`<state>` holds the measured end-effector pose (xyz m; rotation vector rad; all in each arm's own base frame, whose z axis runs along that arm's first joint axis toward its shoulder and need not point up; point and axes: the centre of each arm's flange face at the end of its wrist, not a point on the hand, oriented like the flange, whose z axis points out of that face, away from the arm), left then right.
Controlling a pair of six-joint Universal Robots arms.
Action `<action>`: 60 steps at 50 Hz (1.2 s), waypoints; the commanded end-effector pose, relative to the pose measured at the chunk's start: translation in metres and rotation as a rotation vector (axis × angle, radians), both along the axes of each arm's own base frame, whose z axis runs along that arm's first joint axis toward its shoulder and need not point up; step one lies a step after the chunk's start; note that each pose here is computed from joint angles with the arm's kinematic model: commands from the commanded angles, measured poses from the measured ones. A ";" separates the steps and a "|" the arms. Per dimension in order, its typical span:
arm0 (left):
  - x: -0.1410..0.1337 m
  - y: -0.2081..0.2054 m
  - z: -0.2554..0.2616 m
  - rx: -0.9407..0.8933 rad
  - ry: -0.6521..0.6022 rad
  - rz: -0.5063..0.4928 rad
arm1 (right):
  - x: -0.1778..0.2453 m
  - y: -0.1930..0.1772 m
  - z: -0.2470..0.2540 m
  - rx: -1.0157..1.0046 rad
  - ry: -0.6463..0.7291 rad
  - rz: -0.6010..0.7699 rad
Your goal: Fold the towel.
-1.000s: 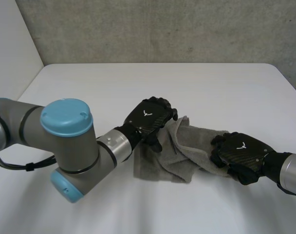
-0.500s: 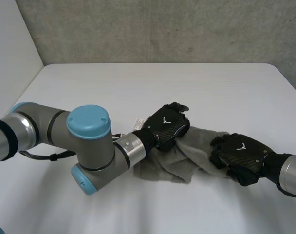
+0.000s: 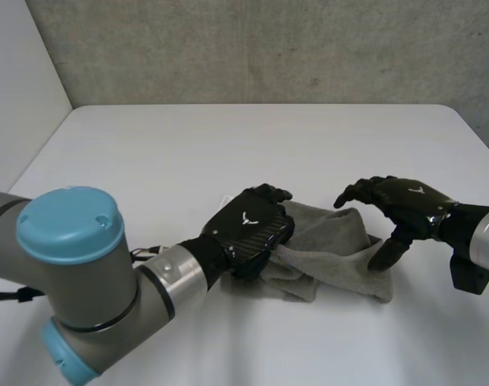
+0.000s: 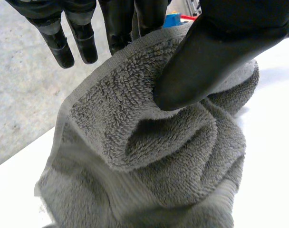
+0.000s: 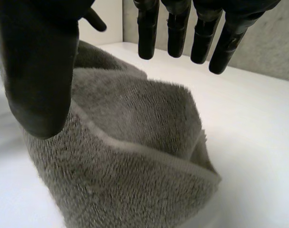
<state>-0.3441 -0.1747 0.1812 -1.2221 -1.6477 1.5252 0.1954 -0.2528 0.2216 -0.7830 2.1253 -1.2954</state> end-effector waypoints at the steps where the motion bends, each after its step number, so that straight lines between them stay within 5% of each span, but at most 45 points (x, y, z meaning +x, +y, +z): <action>1: 0.016 -0.006 0.000 0.004 -0.025 0.114 | 0.008 0.005 -0.019 0.044 0.038 0.047; 8: 0.035 -0.021 0.002 0.029 -0.061 0.233 | 0.005 0.012 -0.029 0.037 0.093 0.075; 42: 0.081 -0.017 0.012 0.041 -0.063 0.353 | 0.022 0.004 -0.070 0.026 0.164 0.099; 54: 0.090 -0.026 0.010 0.050 -0.068 0.395 | 0.042 -0.004 -0.019 -0.185 0.132 0.141; 60: 0.092 -0.069 0.032 -0.032 -0.016 0.453 | 0.063 -0.018 0.017 -0.350 0.117 0.177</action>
